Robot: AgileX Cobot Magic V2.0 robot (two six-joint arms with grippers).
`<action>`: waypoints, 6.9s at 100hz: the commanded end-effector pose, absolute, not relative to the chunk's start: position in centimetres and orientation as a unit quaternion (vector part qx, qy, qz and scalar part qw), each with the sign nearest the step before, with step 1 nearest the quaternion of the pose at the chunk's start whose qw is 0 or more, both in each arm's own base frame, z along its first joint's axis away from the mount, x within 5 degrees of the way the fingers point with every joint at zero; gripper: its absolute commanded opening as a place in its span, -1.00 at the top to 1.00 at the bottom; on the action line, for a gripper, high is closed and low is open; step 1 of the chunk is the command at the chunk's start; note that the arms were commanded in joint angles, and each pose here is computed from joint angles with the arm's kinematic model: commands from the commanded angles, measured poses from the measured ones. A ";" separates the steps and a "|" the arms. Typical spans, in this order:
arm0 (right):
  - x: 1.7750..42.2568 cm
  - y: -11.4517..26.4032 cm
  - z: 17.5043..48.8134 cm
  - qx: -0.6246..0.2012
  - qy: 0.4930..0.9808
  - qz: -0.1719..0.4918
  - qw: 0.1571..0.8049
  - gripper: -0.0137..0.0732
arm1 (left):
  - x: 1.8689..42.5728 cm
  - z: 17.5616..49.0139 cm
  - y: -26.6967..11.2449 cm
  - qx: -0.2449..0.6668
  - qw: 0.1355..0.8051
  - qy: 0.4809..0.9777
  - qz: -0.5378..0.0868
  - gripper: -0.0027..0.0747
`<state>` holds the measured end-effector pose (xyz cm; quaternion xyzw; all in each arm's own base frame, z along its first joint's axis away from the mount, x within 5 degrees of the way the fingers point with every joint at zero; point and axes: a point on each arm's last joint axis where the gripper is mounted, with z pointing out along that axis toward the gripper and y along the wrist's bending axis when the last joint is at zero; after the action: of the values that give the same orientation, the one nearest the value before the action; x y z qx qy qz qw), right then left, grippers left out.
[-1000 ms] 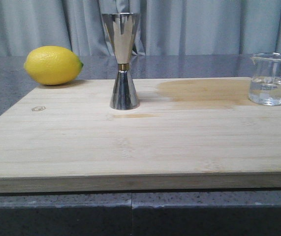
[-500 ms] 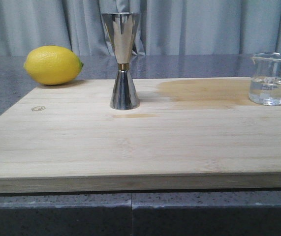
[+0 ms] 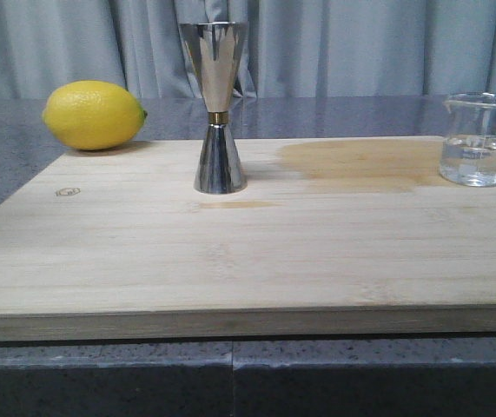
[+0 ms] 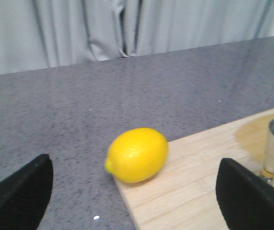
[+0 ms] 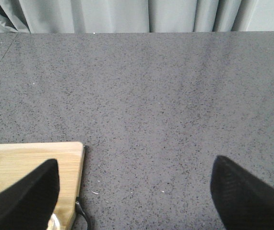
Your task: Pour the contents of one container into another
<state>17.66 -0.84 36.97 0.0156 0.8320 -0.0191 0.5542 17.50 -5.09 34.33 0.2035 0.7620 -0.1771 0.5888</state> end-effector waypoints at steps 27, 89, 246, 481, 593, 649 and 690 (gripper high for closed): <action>17.8 -0.9 38.8 0.003 0.798 -0.032 0.601 -0.66 | 18.8 30.8 -8.2 0.336 0.578 0.669 -0.326 -0.72; 17.8 -0.9 38.7 0.001 0.799 -0.031 0.601 -0.66 | 24.5 24.4 -11.5 0.401 0.538 0.591 -0.447 -0.72; 17.8 -0.9 38.9 0.001 0.795 -0.031 0.606 -0.66 | 27.5 24.4 -19.0 0.477 0.507 0.549 -0.464 -0.12; 17.8 -0.9 38.9 0.001 0.795 -0.031 0.606 -0.66 | 27.4 24.5 -19.0 0.479 0.508 0.541 -0.469 0.72; 15.6 2.2 31.8 -0.075 0.796 0.028 0.600 -0.66 | 27.7 26.5 -19.3 0.478 0.517 0.507 -0.497 0.91; 13.1 4.1 26.4 -0.100 0.762 0.108 0.631 -0.66 | 27.7 26.5 -19.3 0.478 0.517 0.507 -0.497 0.91; 16.6 5.0 23.8 -0.103 0.765 0.095 0.628 -0.66 | 27.7 26.6 -19.3 0.478 0.517 0.507 -0.497 0.91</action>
<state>15.20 4.61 22.64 -0.1001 0.8031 0.0957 0.5795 28.35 -19.01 23.28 0.4971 0.5650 -0.4501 0.4808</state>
